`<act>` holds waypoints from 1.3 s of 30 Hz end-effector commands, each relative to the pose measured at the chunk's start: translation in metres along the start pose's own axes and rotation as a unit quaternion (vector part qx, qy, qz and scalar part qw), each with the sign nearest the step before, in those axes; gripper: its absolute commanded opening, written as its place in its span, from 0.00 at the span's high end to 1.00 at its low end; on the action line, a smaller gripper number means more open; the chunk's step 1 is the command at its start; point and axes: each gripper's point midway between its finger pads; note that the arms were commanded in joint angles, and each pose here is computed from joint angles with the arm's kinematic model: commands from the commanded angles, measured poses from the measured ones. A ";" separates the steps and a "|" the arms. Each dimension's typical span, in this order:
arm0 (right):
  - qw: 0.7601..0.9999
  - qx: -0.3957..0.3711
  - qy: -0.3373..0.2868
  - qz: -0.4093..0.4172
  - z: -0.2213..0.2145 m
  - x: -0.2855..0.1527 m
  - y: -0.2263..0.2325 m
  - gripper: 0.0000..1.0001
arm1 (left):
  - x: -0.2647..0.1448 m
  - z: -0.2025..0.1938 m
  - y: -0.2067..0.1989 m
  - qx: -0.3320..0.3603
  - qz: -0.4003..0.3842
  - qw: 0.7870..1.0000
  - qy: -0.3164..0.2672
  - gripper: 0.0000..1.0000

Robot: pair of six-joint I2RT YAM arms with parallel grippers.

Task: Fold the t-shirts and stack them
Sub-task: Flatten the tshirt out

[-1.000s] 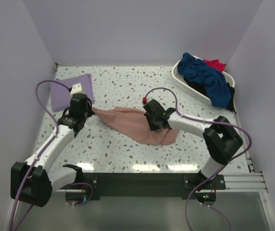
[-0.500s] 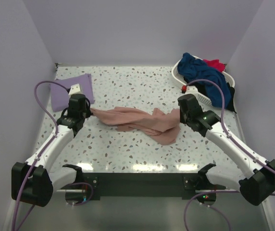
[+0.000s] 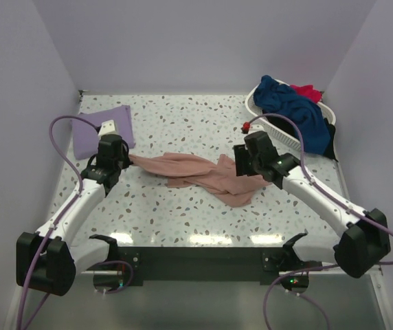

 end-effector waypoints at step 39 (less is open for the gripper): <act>0.990 -0.049 0.061 0.114 -0.048 0.007 0.086 1.00 | 0.001 0.006 0.000 0.003 -0.004 1.000 -0.011 1.00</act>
Point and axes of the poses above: each gripper's point midway between its finger pads, its own x axis out along the fingers, its own y axis along the line the jaws close on, z = x × y, and after that the axes turned 12 degrees about -x, right-handed
